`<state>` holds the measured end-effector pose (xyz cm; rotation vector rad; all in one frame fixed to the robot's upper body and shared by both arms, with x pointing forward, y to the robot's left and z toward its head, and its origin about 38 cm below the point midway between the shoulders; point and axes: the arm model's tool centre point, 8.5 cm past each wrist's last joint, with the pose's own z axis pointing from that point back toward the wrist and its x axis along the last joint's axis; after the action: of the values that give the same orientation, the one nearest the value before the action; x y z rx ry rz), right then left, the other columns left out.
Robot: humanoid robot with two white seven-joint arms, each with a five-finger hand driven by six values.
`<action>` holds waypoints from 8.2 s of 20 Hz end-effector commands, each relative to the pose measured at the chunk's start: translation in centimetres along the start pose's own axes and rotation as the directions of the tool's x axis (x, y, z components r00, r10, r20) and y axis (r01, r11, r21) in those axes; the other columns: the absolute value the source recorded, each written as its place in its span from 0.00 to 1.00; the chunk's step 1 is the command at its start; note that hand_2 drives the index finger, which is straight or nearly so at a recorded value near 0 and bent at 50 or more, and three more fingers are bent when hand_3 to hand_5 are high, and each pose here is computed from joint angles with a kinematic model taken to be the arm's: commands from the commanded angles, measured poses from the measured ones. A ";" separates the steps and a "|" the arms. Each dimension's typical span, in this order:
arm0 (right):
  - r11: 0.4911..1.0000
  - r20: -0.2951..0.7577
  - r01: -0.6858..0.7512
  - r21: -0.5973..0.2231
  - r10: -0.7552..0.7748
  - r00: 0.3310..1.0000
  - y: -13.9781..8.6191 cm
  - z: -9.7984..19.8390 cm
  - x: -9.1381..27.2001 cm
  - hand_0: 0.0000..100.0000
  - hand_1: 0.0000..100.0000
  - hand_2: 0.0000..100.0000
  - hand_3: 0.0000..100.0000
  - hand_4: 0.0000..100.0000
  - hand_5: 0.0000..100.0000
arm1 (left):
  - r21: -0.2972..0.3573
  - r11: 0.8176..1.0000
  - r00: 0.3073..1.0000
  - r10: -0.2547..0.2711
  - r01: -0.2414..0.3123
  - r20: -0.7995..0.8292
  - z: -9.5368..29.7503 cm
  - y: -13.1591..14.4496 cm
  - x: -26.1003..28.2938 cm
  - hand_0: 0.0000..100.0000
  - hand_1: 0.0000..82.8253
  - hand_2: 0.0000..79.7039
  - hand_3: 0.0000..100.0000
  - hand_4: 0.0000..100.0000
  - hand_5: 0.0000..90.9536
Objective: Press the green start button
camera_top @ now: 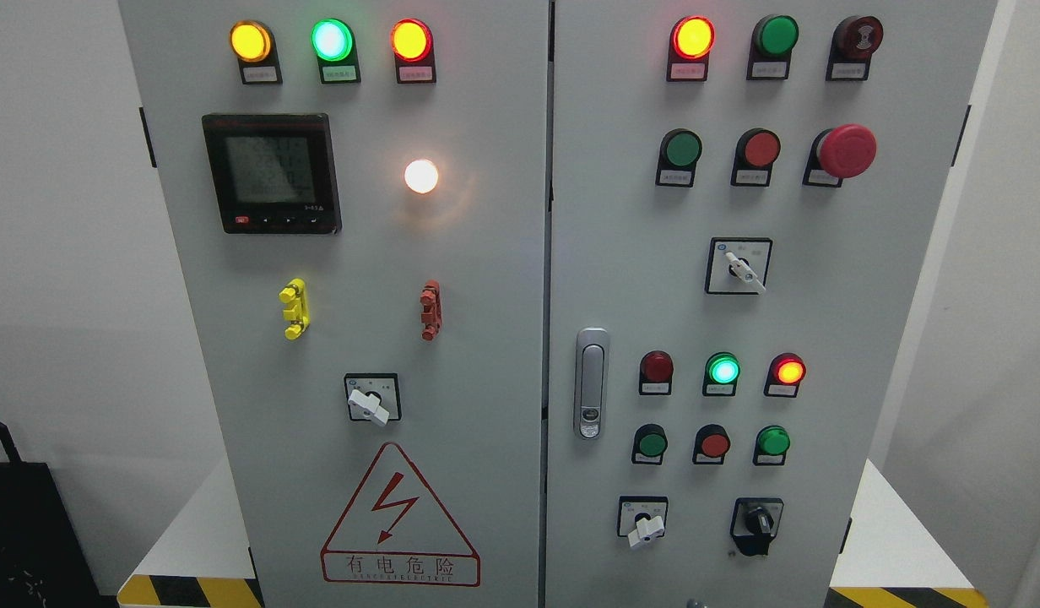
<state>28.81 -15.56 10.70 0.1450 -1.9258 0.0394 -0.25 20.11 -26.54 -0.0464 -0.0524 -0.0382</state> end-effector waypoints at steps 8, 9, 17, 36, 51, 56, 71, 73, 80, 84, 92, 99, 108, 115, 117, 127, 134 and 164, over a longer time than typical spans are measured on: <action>1.000 0.050 -0.028 -0.005 0.028 0.998 -0.9 -1.5 0.9 0.18 0.11 0.00 0.00 0.00 0.00 | 0.000 1.000 1.000 0.000 0.000 -0.001 0.0 0.0 -0.1 0.12 0.67 0.00 0.00 0.00 0.00; 1.000 0.059 -0.028 -0.006 0.028 0.998 -0.9 -1.8 1.0 0.18 0.11 0.00 0.00 0.00 0.00 | 0.000 1.000 1.000 0.000 0.000 0.001 0.0 0.0 0.0 0.12 0.67 0.00 0.00 0.00 0.00; 0.993 0.119 -0.117 -0.019 0.119 0.986 -2.0 -4.1 2.3 0.16 0.17 0.00 0.07 0.04 0.00 | 0.000 1.000 1.000 0.000 0.000 0.001 0.0 0.0 0.0 0.12 0.67 0.00 0.00 0.00 0.00; 0.723 0.206 -0.684 -0.100 0.687 0.697 -3.9 -7.0 4.8 0.38 0.31 0.00 0.50 0.49 0.40 | 0.000 1.000 1.000 0.001 -0.001 0.001 0.0 0.0 0.0 0.12 0.67 0.00 0.00 0.00 0.00; 0.469 0.228 -0.865 -0.179 0.875 0.427 -3.7 -9.2 6.1 0.54 0.30 0.00 0.64 0.63 0.63 | 0.000 1.000 1.000 0.000 0.000 0.001 0.0 0.0 0.0 0.12 0.67 0.00 0.00 0.00 0.00; 0.430 0.209 -0.883 -0.187 0.896 0.392 -4.4 -9.8 6.0 0.55 0.30 0.00 0.64 0.64 0.64 | 0.000 1.000 1.000 0.000 0.000 -0.001 0.0 0.0 -0.1 0.12 0.67 0.00 0.00 0.00 0.00; 0.426 0.186 -0.892 -0.152 0.898 0.398 -4.3 -11.4 4.5 0.54 0.31 0.00 0.66 0.65 0.65 | 0.000 1.000 1.000 0.000 0.000 0.001 0.0 0.0 0.0 0.12 0.67 0.00 0.00 0.00 0.00; 0.429 0.188 -0.891 -0.146 0.897 0.401 -4.2 -11.5 4.3 0.55 0.31 0.00 0.66 0.65 0.65 | 0.000 1.000 1.000 0.000 0.000 0.001 0.0 0.0 0.0 0.12 0.67 0.00 0.00 0.00 0.00; 0.430 0.192 -0.893 -0.133 0.895 0.402 -3.9 -12.2 3.9 0.55 0.31 0.00 0.66 0.65 0.65 | 0.000 1.000 1.000 0.000 0.000 0.001 0.0 0.0 0.0 0.12 0.67 0.00 0.00 0.00 0.00; 0.434 0.197 -0.892 -0.122 0.892 0.407 -3.6 -12.6 3.5 0.55 0.31 0.00 0.66 0.65 0.65 | 0.000 1.000 1.000 0.000 0.000 -0.001 0.0 0.0 0.0 0.12 0.67 0.00 0.00 0.00 0.00; 0.437 0.193 -0.891 -0.120 0.891 0.411 -3.4 -13.4 3.4 0.55 0.31 0.00 0.66 0.65 0.65 | 0.000 1.000 1.000 0.000 0.000 -0.001 0.0 0.0 -0.1 0.12 0.67 0.00 0.00 0.00 0.00; 0.438 0.188 -0.893 -0.108 0.891 0.414 -3.5 -13.9 2.9 0.56 0.31 0.00 0.66 0.65 0.65 | 0.000 1.000 1.000 0.000 0.000 0.001 0.0 0.0 0.0 0.12 0.67 0.00 0.00 0.00 0.00; 0.439 0.185 -0.892 -0.112 0.891 0.415 -3.6 -14.7 3.0 0.56 0.32 0.00 0.66 0.65 0.65 | 0.000 1.000 1.000 0.000 0.000 0.001 0.0 0.0 0.0 0.12 0.67 0.00 0.00 0.00 0.00; 0.438 0.178 -0.892 -0.110 0.892 0.416 -3.6 -14.7 2.9 0.56 0.32 0.00 0.66 0.65 0.64 | 0.000 1.000 1.000 0.000 0.000 0.001 0.0 0.0 0.0 0.12 0.67 0.00 0.00 0.00 0.00; 0.438 0.179 -0.892 -0.111 0.892 0.415 -3.6 -14.7 2.9 0.56 0.32 0.00 0.66 0.65 0.64 | 0.000 1.000 1.000 0.000 0.000 0.001 0.0 0.0 0.0 0.12 0.67 0.00 0.00 0.00 0.00; 0.452 0.208 -0.879 -0.152 0.884 0.418 -3.4 -14.5 4.4 0.59 0.34 0.00 0.67 0.64 0.63 | 0.000 1.000 1.000 0.000 0.000 0.001 0.0 0.0 0.0 0.12 0.67 0.00 0.00 0.00 0.00; 0.492 0.227 -0.855 -0.167 0.863 0.452 -3.1 -13.2 5.4 0.65 0.36 0.00 0.68 0.64 0.62 | 0.000 1.000 1.000 0.000 0.000 0.001 0.0 0.0 0.0 0.12 0.67 0.00 0.00 0.00 0.00; 0.933 0.210 -0.349 -0.084 0.359 0.909 -0.2 -6.3 4.3 0.68 0.28 0.00 0.52 0.50 0.38 | 0.000 1.000 1.000 0.000 0.000 -0.001 0.0 0.0 -0.1 0.12 0.67 0.00 0.00 0.00 0.00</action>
<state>34.38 -16.91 16.97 -0.4040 -2.1418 0.3124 -0.25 20.11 -26.54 -0.0465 -0.0524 -0.0382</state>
